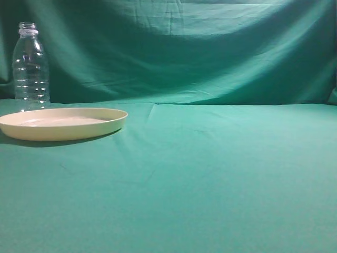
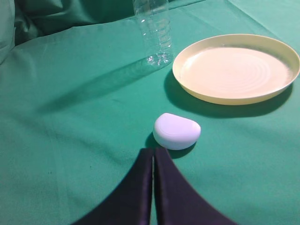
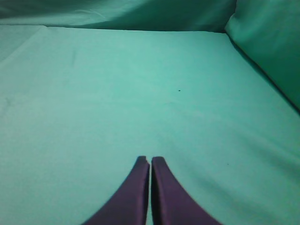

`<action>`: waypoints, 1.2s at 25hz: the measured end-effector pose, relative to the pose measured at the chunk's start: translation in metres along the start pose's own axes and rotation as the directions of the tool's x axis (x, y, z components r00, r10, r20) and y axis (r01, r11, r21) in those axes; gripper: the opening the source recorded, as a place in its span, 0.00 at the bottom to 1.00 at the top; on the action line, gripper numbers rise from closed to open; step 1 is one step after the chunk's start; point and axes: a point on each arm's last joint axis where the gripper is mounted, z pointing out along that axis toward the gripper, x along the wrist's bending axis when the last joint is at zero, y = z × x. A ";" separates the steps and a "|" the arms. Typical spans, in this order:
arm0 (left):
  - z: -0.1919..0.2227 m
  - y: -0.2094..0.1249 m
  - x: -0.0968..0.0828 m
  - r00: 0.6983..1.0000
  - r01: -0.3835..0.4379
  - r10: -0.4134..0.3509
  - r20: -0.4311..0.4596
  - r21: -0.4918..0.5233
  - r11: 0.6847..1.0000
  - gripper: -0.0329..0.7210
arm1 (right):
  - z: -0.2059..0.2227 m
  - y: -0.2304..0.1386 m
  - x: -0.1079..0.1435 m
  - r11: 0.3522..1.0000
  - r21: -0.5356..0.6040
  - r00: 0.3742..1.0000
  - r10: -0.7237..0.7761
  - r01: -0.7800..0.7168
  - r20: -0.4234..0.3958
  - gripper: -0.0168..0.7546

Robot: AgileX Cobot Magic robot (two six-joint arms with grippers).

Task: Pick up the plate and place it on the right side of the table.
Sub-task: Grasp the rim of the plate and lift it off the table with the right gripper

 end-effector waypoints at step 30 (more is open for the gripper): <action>0.000 0.000 0.000 1.000 0.000 0.000 0.000 0.000 1.000 0.04 | -0.020 0.062 0.001 0.868 -0.424 0.965 0.223 -0.260 -0.136 0.02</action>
